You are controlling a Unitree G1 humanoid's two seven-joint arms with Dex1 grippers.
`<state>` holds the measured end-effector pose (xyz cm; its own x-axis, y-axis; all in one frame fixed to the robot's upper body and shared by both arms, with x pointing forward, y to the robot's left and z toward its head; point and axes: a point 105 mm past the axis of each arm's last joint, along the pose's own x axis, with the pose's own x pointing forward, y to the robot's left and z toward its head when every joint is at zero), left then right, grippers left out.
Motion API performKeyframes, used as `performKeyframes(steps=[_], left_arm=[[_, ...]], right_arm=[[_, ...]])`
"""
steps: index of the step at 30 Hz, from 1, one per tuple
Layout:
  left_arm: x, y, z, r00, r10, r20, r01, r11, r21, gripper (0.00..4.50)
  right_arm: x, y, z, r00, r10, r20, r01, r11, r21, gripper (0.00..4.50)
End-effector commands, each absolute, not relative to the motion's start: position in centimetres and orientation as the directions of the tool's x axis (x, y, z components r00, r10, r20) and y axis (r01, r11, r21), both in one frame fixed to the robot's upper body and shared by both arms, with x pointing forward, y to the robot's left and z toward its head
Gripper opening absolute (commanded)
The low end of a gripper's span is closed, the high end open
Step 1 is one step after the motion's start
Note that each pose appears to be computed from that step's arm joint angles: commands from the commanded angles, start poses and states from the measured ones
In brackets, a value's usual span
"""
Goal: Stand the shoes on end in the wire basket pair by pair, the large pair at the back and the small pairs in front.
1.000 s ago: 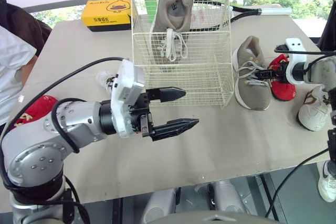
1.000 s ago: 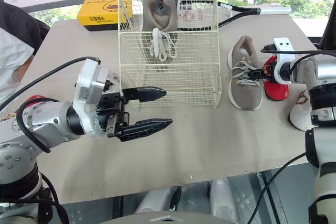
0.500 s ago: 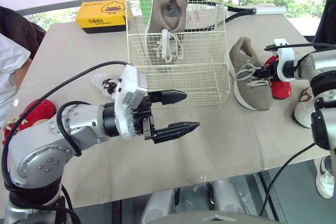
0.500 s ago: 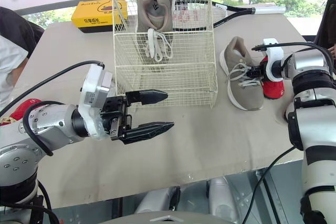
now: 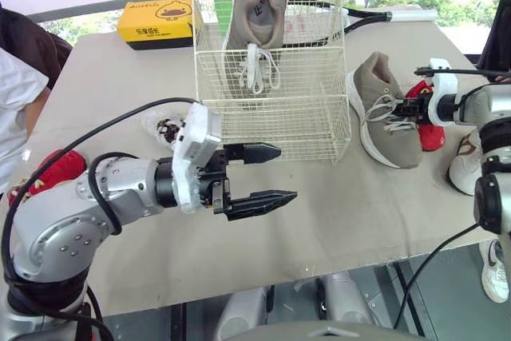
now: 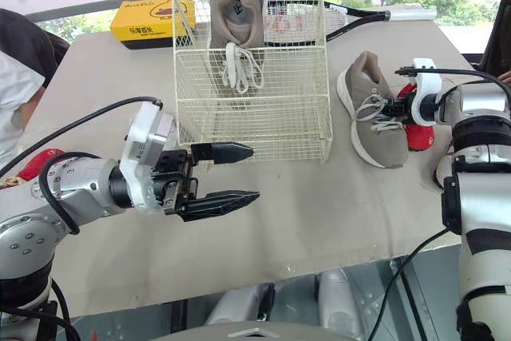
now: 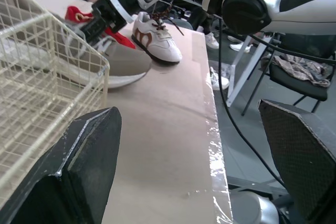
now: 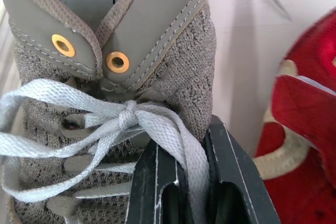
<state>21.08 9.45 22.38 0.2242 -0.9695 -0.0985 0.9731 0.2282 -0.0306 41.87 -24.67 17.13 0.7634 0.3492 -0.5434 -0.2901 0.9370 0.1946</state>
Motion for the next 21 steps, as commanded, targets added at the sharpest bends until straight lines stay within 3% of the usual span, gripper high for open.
performKeyframes(steps=[1,13,21], left_arm=[[21.1,9.6,23.0,0.221,-0.972,-0.084,0.975,0.222,0.0,4.5],[21.0,9.6,23.0,0.209,-0.975,-0.081,0.978,0.21,-0.008,4.5],[21.1,9.8,23.2,0.224,-0.973,-0.06,0.974,0.226,-0.015,4.5]], right_arm=[[41.6,-24.6,20.4,0.832,0.353,-0.428,-0.306,0.935,0.178,0.03],[40.6,-24.0,20.5,0.877,0.315,-0.362,-0.304,0.949,0.088,0.03],[40.0,-25.4,22.1,0.921,0.268,-0.284,-0.232,0.961,0.153,0.03]])
